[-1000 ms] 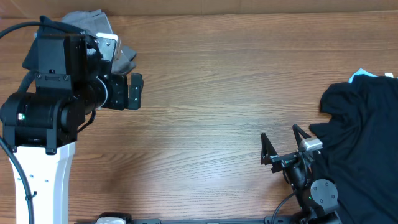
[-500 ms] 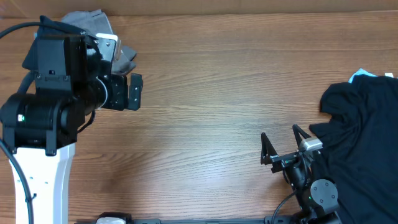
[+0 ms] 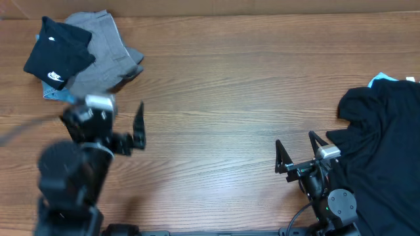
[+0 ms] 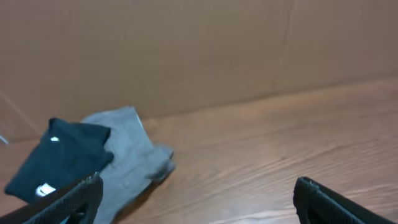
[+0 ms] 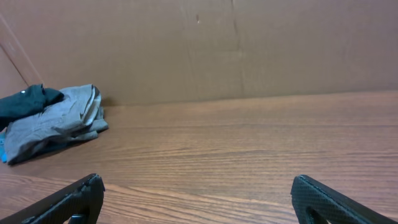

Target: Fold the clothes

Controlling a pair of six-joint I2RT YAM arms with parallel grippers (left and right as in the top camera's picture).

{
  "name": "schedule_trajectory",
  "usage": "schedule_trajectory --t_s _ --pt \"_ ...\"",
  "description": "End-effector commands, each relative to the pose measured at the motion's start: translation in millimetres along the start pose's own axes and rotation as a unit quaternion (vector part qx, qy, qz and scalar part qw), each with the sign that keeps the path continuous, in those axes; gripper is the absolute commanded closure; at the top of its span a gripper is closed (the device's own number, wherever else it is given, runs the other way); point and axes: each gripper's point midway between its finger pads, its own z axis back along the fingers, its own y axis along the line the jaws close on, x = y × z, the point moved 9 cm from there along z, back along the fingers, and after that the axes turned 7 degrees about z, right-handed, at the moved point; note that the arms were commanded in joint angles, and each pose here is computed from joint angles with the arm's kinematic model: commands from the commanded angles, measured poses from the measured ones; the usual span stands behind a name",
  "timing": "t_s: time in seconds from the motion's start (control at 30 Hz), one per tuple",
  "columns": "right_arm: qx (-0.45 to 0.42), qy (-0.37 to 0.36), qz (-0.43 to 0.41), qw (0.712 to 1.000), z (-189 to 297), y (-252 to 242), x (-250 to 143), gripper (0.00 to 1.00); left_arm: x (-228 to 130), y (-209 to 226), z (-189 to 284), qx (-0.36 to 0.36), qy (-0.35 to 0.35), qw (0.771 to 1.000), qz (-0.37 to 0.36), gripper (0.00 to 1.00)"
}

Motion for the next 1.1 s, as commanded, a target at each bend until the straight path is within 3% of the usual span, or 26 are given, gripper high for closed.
schedule_trajectory --t_s 0.0,0.2,0.43,0.63,1.07 --pt "-0.006 -0.003 0.003 1.0 0.0 -1.3 -1.8 0.0 -51.3 1.9 0.9 0.002 0.003 1.0 -0.014 0.0" --pt "-0.006 -0.004 0.003 1.0 0.0 -1.3 -1.7 0.0 -110.1 5.7 8.4 0.009 -0.032 0.999 -0.012 0.0" --pt "-0.006 -0.004 0.003 1.0 0.0 -1.3 -1.7 0.0 -152.6 14.9 0.4 0.033 -0.081 0.996 0.001 0.0" --pt "-0.006 -0.003 0.003 1.0 0.0 -1.3 -1.8 0.0 -189.6 17.5 -24.4 0.025 -0.077 0.997 0.012 0.0" --pt "-0.006 -0.003 0.003 1.0 0.0 -1.3 -1.8 0.0 -190.4 17.8 -25.8 0.024 -0.085 0.996 0.014 0.0"
